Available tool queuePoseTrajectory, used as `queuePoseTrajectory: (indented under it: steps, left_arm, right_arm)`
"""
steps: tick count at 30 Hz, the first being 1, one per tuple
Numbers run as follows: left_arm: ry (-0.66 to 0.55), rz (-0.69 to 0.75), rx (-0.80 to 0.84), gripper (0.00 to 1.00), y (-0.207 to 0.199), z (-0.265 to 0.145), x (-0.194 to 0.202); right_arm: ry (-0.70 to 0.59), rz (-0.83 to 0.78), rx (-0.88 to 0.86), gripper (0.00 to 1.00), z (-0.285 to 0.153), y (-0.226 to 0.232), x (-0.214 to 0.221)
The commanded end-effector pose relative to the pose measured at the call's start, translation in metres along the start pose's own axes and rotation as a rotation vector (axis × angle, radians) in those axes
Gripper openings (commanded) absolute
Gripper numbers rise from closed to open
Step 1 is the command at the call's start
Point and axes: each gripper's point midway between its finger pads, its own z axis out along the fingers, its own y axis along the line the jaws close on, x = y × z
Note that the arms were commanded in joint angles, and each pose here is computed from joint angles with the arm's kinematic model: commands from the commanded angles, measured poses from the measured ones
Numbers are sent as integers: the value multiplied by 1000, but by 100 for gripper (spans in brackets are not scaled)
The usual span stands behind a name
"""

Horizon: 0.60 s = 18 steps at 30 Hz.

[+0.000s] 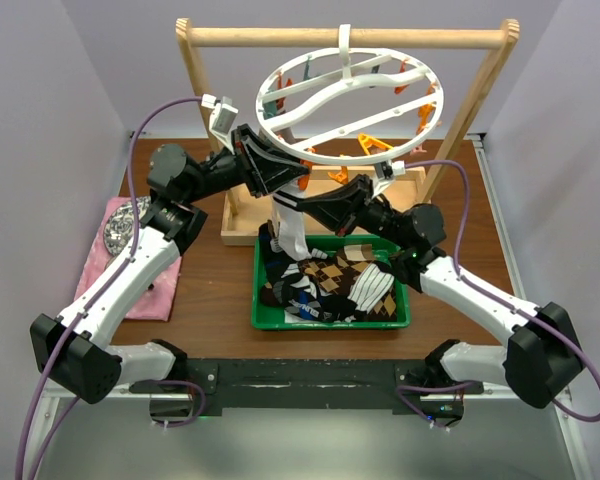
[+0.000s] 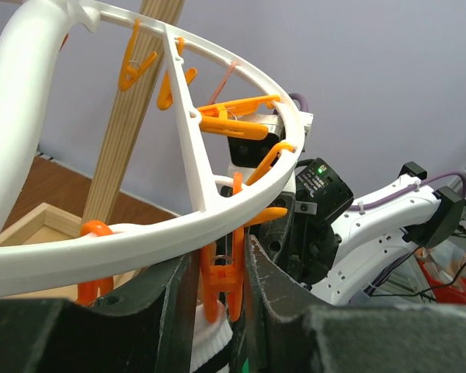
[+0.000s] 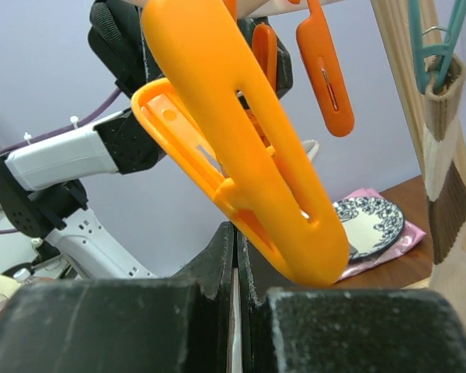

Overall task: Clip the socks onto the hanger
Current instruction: Clamp the sock onto the hanger.

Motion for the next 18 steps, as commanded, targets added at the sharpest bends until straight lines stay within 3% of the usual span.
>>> queuePoseTrajectory:
  steps: [1,16,18]
  left_arm:
    - [46,14,78,0,-18,-4,7]
    - [44,15,56,0,-15,-4,7]
    - [39,12,39,11,-12,-4,6]
  right_arm:
    - [-50,-82,-41,0,9,16,-29]
    - [-39,-179,10,0,9,18,-44]
    - [-36,-177,17,0,8,16,-42]
